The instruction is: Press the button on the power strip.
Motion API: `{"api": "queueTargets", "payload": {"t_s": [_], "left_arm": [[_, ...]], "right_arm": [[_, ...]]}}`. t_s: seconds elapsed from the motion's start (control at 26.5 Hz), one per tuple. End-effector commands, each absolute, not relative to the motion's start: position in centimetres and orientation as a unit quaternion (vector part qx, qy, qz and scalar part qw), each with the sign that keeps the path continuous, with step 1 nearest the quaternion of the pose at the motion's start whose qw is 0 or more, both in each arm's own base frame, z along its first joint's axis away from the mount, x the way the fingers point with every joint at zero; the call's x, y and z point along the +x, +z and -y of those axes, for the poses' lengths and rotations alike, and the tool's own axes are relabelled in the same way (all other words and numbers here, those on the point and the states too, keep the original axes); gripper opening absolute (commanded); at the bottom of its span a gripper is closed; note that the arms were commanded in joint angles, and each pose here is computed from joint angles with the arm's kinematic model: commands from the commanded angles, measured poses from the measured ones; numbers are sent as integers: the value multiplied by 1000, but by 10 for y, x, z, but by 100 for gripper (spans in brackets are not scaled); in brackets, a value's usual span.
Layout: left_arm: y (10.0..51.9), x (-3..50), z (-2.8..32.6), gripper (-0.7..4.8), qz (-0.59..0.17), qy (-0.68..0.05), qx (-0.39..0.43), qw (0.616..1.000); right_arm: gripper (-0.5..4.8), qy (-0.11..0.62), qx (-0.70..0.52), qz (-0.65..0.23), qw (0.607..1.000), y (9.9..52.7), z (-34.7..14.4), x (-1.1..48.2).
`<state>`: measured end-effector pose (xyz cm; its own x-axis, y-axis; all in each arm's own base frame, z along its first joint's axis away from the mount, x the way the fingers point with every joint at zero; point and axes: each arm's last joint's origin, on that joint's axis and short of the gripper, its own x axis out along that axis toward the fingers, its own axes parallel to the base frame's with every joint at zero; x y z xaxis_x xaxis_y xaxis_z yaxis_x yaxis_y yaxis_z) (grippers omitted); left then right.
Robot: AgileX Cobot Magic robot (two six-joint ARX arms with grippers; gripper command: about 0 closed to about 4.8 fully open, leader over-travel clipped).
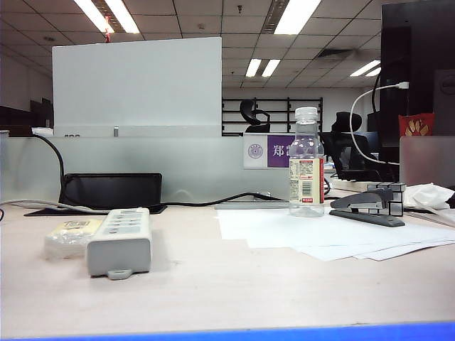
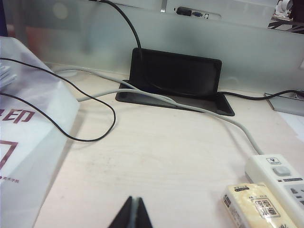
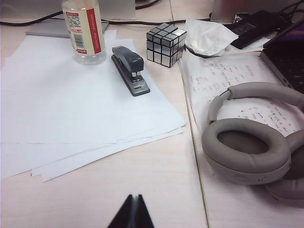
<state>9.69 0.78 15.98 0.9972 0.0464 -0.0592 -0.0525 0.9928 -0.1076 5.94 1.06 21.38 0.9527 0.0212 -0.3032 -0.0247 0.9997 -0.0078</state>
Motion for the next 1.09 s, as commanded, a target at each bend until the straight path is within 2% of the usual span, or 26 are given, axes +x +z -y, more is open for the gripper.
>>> {"api": "queueTargets", "payload": {"t_s": [0.04,0.64,0.87,1.09], "left_arm": [[162,97,-8,-4,-20,26,-54,998],[162,97,-8,-4,-20,26,-54,998],[162,97,-8,-4,-21,26,-54,998],[162,97,-8,-4,-21,26,-54,998]], "right_arm": [[0,12,-2,-145,989,216,-11,59],[0,10,-1,-141,990,217,-11,60],[0,12,89,-58,994,219,-14,70],[0,24,108,11,994,210,-17,81]]}}
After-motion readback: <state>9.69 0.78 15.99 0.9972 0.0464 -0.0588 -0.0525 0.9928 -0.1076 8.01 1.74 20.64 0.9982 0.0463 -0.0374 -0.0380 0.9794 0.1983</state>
